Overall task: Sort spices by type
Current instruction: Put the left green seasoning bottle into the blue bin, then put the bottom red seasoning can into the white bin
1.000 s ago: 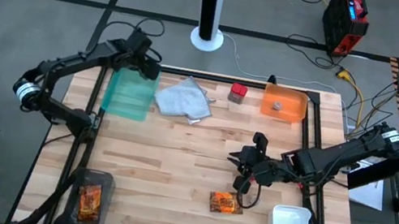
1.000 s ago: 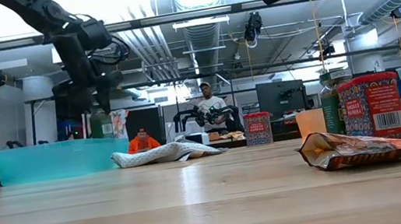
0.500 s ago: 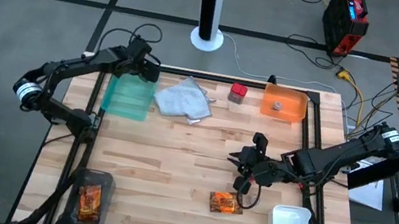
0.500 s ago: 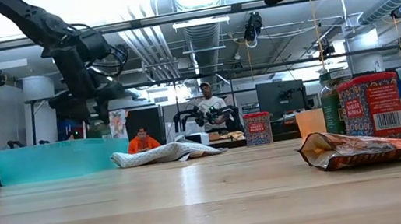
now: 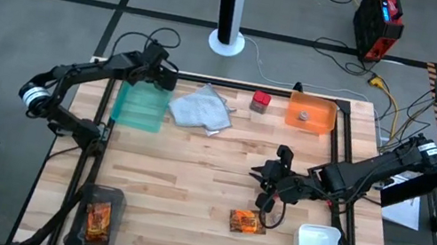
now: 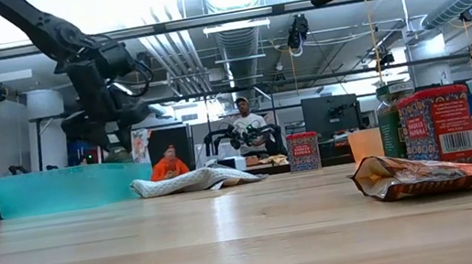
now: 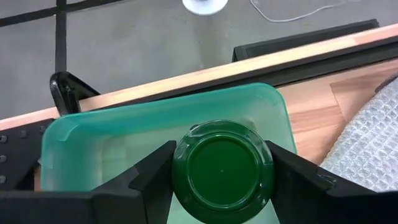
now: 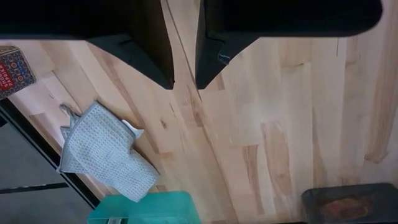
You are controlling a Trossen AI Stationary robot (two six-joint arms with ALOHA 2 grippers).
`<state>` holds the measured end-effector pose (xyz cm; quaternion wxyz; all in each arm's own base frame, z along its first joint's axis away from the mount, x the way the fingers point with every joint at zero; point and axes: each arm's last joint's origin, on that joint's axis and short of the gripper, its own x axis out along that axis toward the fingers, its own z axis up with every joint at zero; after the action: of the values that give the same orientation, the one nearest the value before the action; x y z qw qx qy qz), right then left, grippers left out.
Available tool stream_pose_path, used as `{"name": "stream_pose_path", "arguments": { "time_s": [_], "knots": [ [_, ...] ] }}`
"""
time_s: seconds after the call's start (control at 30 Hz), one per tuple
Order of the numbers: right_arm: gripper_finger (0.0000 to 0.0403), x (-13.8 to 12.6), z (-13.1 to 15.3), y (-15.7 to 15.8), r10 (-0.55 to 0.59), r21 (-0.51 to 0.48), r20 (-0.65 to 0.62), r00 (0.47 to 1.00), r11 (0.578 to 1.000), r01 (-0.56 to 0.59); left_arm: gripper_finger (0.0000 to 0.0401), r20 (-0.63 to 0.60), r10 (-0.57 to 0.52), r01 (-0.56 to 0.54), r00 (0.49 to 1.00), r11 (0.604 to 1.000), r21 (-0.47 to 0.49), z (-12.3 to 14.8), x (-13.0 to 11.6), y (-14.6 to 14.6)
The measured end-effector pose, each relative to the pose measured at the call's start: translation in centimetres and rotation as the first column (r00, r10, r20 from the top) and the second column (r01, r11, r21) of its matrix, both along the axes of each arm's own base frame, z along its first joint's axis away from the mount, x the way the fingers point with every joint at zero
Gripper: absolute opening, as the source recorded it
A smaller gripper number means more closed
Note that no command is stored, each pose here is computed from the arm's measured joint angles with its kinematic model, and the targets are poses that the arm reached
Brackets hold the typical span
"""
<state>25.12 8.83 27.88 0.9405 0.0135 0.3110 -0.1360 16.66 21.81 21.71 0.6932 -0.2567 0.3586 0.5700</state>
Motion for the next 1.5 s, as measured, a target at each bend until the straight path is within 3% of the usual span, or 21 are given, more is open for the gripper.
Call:
{"name": "stream_pose_path", "arguments": {
  "time_s": [0.57, 0.87, 1.17, 1.27, 1.37, 1.5],
  "knots": [
    [0.0100, 0.0, 0.0, 0.0, 0.000, -0.001, -0.001, 1.000, 1.000, 0.000, 0.0232, -0.009, -0.036, 0.036, 0.999, 0.999, 0.003, 0.2, 0.0, 0.0],
    [0.0096, 0.0, 0.0, 0.0, -0.001, 0.000, 0.000, 1.000, 1.000, 0.001, 0.0233, -0.152, -0.069, 0.075, 0.986, 0.997, 0.034, 2.8, -0.2, 0.1],
    [0.0102, 0.1, 0.1, 0.0, -0.002, 0.007, 0.014, 1.000, 1.000, 0.001, 0.0233, -0.184, -0.130, 0.142, 0.974, 0.988, 0.056, 5.5, 0.0, 0.0],
    [0.0106, 0.1, 0.2, 0.0, -0.003, 0.008, 0.022, 1.000, 1.000, 0.003, 0.0233, -0.198, -0.192, 0.206, 0.961, 0.977, 0.056, 7.0, -0.1, -1.4],
    [0.0107, 0.3, 0.3, -0.3, -0.049, -0.007, 0.047, 0.998, 0.999, 0.050, 0.0233, -0.156, -0.261, 0.281, 0.953, 0.952, 0.125, 9.5, -0.3, -4.5],
    [0.0105, 0.6, 0.3, -1.6, -0.147, 0.016, 0.068, 0.987, 0.989, 0.146, 0.0233, -0.071, -0.419, 0.422, 0.905, 0.868, 0.260, 12.0, -0.9, -10.1]
  ]
}}
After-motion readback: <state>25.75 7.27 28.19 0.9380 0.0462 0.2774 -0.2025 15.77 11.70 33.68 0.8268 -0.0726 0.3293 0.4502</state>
